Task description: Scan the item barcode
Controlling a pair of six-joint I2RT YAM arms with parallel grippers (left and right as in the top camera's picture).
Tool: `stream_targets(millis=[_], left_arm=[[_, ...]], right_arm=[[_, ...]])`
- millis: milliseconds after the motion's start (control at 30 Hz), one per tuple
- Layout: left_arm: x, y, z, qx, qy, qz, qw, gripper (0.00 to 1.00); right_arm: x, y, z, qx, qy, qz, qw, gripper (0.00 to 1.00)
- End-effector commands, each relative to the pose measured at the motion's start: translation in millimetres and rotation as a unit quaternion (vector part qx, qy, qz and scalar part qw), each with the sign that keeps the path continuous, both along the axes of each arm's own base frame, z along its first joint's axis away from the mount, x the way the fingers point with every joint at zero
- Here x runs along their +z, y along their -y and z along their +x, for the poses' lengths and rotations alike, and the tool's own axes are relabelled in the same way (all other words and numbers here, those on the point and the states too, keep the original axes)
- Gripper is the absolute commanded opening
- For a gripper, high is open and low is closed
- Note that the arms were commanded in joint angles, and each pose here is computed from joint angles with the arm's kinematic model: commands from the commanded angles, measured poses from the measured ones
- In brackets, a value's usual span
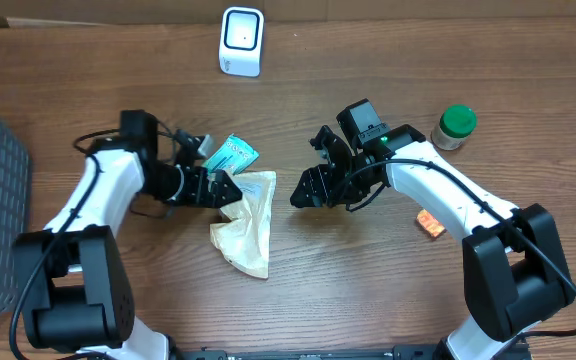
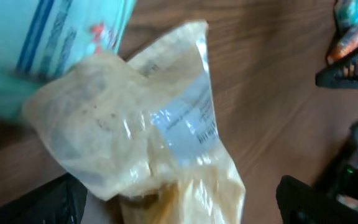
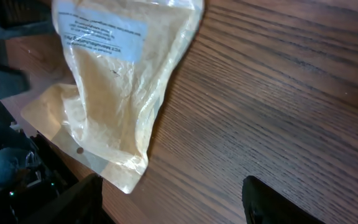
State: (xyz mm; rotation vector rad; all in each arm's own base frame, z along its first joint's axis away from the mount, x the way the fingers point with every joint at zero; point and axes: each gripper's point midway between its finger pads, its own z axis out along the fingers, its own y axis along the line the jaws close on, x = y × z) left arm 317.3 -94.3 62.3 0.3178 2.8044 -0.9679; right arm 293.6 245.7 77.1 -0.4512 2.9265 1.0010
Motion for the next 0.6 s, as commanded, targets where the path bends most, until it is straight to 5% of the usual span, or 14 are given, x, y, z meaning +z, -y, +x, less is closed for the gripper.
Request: stream_targets(millis=[0, 300, 567], left_arm=[[-14, 14, 1, 0.015, -0.005, 0.021, 1.0, 1.0], [-36, 21, 5, 0.042, -0.011, 0.094, 0.995, 0.99], [-51, 21, 6, 0.04, -0.023, 0.095, 0.994, 0.65]], right_arm=[[10, -3, 5, 0.004, 0.02, 0.007, 1.0, 0.69], [10, -2, 4, 0.004, 0.017, 0.005, 1.0, 0.7], [10, -2, 4, 0.004, 0.016, 0.005, 1.0, 0.7]])
